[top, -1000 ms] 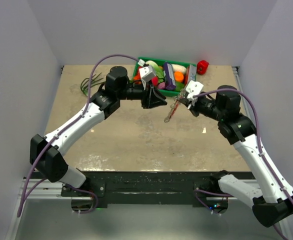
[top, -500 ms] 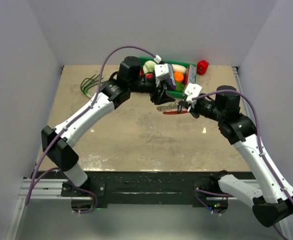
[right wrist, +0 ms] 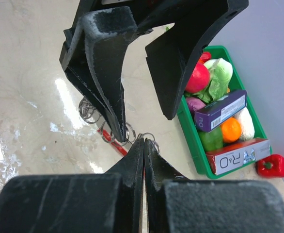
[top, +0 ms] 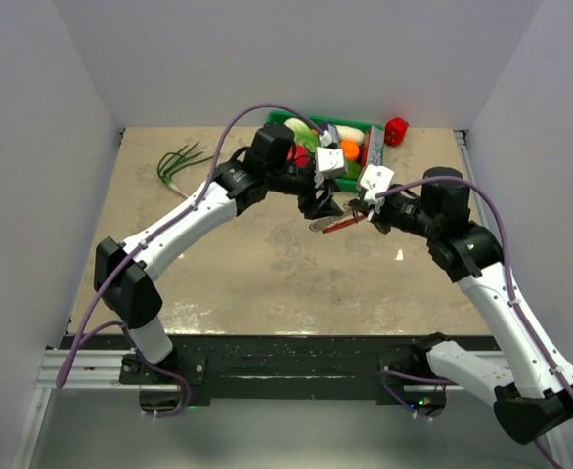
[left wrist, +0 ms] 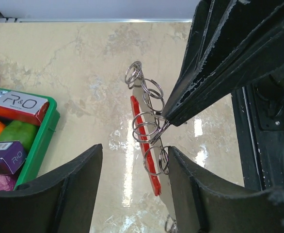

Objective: Remove the keys from the keyring

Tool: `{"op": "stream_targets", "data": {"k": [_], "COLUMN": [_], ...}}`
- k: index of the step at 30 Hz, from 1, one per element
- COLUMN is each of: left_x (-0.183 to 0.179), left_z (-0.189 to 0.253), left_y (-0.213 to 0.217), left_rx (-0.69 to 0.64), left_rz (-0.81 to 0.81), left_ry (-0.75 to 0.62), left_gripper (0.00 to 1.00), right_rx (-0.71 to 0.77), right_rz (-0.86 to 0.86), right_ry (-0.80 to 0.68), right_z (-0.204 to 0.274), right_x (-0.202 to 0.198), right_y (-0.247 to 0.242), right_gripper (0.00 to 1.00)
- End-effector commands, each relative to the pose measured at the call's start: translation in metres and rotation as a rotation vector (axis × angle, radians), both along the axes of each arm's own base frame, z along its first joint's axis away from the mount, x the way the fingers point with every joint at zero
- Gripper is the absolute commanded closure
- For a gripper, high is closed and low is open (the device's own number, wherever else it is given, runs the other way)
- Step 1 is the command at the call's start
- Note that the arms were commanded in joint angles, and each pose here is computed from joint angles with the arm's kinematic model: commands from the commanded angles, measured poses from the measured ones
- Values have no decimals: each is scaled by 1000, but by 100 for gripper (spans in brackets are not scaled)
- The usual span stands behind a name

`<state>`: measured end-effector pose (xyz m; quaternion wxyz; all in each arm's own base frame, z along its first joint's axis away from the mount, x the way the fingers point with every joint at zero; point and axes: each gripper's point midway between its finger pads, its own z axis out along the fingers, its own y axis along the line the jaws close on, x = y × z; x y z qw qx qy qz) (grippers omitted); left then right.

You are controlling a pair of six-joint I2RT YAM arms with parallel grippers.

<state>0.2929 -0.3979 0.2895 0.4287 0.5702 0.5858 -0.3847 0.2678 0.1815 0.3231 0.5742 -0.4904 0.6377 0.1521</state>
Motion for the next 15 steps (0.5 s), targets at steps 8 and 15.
{"op": "stream_targets", "data": {"k": [8, 15], "left_x": [-20, -27], "left_z": [35, 34], "left_y": [2, -3], "left_rx": [-104, -111], "left_rz": [-108, -139], "left_ry": [-123, -107], "left_gripper": [39, 43], "right_rx": [32, 34], "right_rz": [35, 37], "right_ry": [-77, -72], "right_z": [28, 27], "right_x": [-4, -4], "right_y": [5, 6], "right_gripper": [100, 100]}}
